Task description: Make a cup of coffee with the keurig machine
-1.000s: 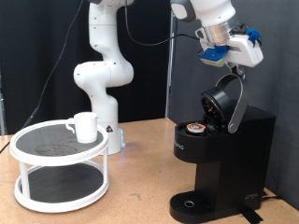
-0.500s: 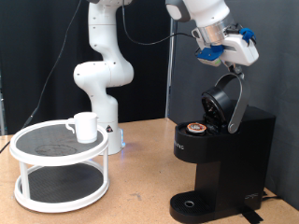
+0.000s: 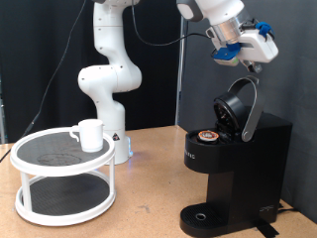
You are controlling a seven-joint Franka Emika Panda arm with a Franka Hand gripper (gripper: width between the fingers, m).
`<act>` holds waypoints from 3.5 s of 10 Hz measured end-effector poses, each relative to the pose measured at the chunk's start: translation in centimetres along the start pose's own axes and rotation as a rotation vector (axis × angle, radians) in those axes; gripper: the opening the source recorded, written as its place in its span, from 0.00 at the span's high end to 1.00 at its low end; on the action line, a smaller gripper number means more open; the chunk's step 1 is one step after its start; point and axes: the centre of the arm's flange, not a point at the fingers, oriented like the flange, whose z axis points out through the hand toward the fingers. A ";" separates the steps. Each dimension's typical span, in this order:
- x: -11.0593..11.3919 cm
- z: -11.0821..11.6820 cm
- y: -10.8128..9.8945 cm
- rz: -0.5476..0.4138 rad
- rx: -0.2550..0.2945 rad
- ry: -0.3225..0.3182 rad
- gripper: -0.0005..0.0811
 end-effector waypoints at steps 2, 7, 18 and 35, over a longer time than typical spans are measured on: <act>-0.2 0.5 0.7 -0.012 0.002 0.013 0.99; 0.7 1.5 0.3 -0.002 -0.001 0.038 0.99; 8.8 -3.9 -7.0 0.118 0.102 0.135 0.99; 19.4 0.8 -14.8 0.117 0.125 0.185 0.99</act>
